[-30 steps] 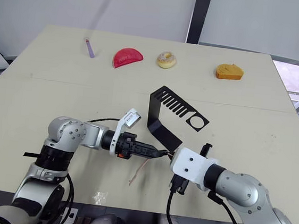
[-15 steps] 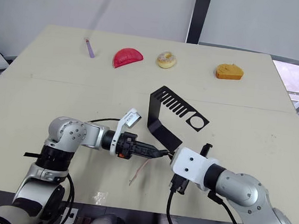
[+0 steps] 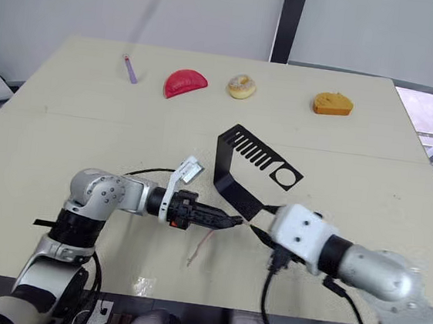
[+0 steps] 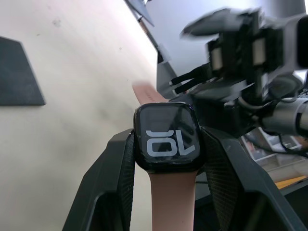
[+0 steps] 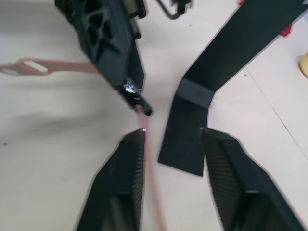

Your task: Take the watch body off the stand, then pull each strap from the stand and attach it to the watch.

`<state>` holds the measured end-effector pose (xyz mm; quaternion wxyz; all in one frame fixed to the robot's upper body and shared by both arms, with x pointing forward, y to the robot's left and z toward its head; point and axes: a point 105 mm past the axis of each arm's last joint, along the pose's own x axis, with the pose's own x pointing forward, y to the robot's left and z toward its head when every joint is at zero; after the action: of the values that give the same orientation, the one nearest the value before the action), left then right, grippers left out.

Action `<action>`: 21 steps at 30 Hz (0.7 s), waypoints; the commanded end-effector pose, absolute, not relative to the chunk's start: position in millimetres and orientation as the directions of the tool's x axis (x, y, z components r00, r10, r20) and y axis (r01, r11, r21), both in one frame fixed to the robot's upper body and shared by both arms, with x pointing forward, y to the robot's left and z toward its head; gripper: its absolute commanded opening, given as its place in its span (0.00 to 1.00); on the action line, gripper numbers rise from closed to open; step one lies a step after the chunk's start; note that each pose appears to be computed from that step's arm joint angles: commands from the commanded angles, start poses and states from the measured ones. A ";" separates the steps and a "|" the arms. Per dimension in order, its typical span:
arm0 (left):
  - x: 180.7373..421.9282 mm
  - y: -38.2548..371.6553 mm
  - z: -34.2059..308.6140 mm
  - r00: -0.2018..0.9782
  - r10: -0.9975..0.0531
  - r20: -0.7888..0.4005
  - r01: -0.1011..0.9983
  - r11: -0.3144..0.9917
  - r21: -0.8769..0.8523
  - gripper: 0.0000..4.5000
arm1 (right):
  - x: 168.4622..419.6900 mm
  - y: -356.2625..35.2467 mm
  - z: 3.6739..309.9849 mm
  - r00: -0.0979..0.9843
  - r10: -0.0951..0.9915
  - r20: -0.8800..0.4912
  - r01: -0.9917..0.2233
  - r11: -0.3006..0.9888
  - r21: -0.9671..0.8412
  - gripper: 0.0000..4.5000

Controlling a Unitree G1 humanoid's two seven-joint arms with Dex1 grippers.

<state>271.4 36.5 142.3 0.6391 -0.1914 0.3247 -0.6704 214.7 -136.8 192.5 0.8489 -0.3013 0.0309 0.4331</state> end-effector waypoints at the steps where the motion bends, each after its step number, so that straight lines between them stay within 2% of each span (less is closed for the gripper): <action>1: 262.3 37.8 156.8 -0.180 -0.973 -0.145 0.807 -0.062 -0.587 0.35 | 181.4 -137.4 211.3 0.515 0.801 -0.304 -0.834 0.387 -0.395 0.85; 2: 260.3 39.8 158.8 -0.193 -0.970 -0.147 0.825 -0.079 -0.560 0.35 | 178.4 -143.4 212.9 0.507 0.806 -0.306 -0.848 0.402 -0.344 0.95; 3: 258.5 41.7 160.4 -0.205 -0.967 -0.151 0.843 -0.096 -0.529 0.35 | 175.9 -148.8 214.0 0.500 0.809 -0.310 -0.859 0.417 -0.297 1.00; 8: 250.0 51.2 167.6 -0.248 -0.950 -0.192 0.929 -0.177 -0.326 0.35 | 164.5 -162.9 217.3 0.463 0.821 -0.333 -0.886 0.441 -0.144 1.00; 12: 236.7 64.0 177.2 -0.313 -0.917 -0.246 0.950 -0.307 -0.064 0.35 | 157.3 -162.8 220.4 0.425 0.839 -0.339 -0.902 0.422 -0.086 1.00; 17: 240.0 69.2 171.4 -0.273 -0.894 -0.354 0.922 -0.348 0.168 0.35 | 153.9 -159.7 216.9 0.408 0.844 -0.349 -0.909 0.412 -0.065 1.00; 21: 243.5 65.7 157.5 -0.229 -0.896 -0.381 0.926 -0.322 0.199 0.35 | 153.9 -157.7 207.9 0.406 0.836 -0.370 -0.909 0.412 -0.069 1.00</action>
<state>244.0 68.3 160.8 0.5819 0.2049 0.0415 -0.7859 155.3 -160.6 207.0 0.8307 -0.1192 0.1500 0.5226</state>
